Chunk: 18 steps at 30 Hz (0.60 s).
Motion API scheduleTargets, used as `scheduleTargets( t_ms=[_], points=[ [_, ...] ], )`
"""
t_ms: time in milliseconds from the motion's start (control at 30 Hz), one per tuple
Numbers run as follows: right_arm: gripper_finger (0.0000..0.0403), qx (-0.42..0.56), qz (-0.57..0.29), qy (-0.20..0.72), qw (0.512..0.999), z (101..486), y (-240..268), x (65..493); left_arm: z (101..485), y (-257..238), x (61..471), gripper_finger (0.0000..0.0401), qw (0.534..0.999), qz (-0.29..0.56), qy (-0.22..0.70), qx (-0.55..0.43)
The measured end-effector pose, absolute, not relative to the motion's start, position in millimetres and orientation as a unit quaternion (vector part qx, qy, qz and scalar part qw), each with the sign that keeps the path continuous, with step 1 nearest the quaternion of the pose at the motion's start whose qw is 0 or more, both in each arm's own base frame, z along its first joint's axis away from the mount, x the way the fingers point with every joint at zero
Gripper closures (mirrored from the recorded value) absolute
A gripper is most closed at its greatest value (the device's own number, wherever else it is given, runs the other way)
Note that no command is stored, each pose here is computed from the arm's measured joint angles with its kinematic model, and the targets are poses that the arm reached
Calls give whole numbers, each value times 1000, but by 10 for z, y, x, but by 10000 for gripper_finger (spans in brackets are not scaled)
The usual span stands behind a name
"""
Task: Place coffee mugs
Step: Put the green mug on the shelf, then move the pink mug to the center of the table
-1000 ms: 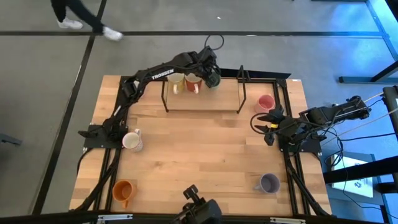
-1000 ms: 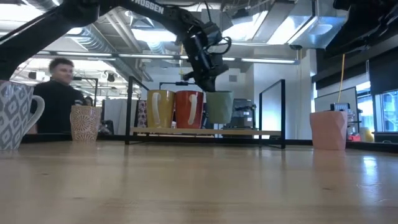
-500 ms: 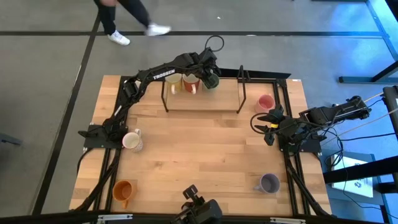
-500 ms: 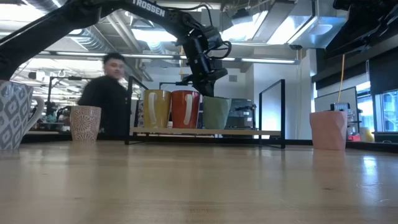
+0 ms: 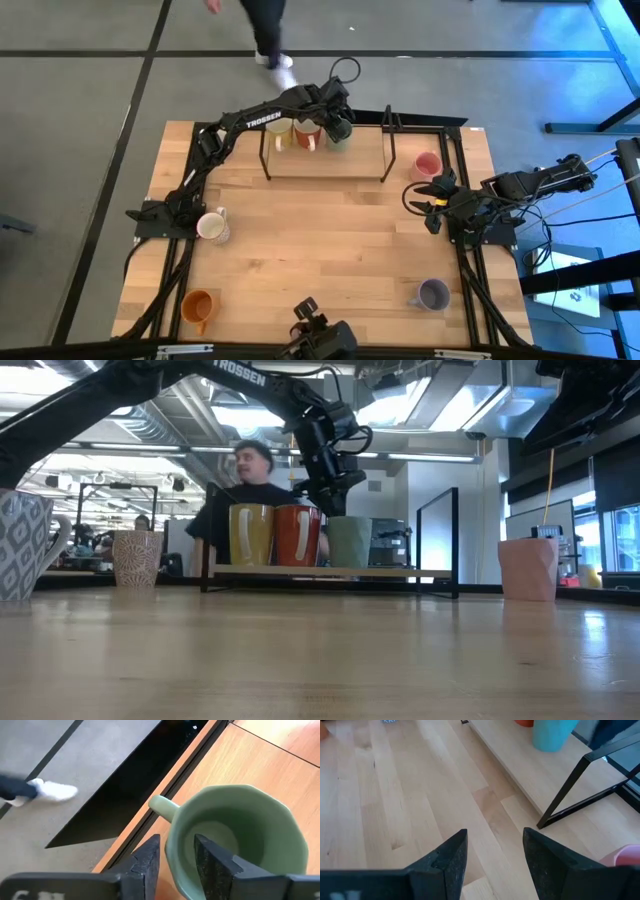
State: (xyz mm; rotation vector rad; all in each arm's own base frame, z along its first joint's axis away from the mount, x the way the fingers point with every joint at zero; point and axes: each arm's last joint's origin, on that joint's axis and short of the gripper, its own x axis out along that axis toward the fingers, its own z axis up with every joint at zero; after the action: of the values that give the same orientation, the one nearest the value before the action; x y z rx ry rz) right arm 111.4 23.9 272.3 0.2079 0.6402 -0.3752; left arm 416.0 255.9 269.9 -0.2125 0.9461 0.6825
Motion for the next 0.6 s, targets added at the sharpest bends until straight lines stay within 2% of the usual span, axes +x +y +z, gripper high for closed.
scheduleTargets(
  t_ms=[333,600],
  points=[
    [224,100,-183,314,926,2720,237,1111,2918,2447,4181,281,836,323,437,-74],
    [224,100,-185,311,927,2724,234,1105,3326,2061,4370,283,886,250,386,-60]
  ],
)
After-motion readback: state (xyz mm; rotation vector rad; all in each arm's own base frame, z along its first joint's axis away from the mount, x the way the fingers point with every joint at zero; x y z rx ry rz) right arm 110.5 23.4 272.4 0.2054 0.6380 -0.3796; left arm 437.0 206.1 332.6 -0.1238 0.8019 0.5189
